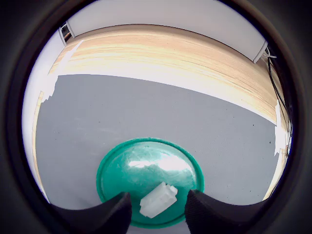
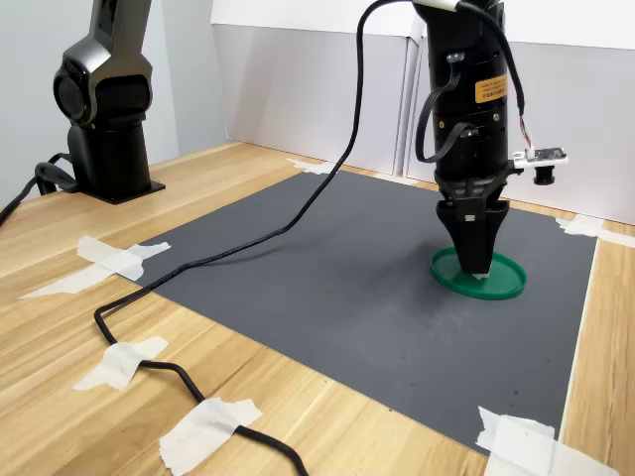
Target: Grasp a white terminal and put it on the green lid.
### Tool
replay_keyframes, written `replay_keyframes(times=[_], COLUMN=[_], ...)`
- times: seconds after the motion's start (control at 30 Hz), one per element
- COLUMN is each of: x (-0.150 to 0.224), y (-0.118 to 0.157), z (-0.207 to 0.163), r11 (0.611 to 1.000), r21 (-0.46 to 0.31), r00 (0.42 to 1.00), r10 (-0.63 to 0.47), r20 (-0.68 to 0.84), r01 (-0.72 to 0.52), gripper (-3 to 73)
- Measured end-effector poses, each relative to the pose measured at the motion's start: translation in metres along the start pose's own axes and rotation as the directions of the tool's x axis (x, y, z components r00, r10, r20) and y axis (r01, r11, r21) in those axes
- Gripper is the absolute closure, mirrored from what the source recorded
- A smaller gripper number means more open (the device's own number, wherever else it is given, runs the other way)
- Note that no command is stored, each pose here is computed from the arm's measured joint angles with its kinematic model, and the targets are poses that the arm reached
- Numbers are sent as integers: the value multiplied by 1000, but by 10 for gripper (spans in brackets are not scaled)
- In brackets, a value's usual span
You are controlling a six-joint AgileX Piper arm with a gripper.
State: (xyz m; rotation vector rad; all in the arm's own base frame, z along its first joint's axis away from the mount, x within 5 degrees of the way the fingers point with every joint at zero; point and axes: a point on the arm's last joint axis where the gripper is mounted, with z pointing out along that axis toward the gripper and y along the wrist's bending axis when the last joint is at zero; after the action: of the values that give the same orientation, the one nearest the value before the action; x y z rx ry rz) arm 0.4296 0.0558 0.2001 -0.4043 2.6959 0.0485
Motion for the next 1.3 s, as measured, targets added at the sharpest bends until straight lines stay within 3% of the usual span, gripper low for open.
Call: replay_keyframes(times=[0.27,0.5,0.6,0.83,0.93,1.07,1.3], x=[2,41,70,145,174,211,264], y=[3,12,17,29,34,41,50], z=[-54,-103,-117,-140,-149,-154,-156], r11=[1000,999,999,995,994,993,992], r21=[13,32,47,97,107,111,121], r00=[995,980,966,882,854,836,791], r10=[-2,-3,-4,-19,-25,-28,-39], r20=[95,200,259,470,520,548,611], r01=[0,-4,-8,-30,-36,-39,-45], gripper=[200,211,277,569,654,701,710])
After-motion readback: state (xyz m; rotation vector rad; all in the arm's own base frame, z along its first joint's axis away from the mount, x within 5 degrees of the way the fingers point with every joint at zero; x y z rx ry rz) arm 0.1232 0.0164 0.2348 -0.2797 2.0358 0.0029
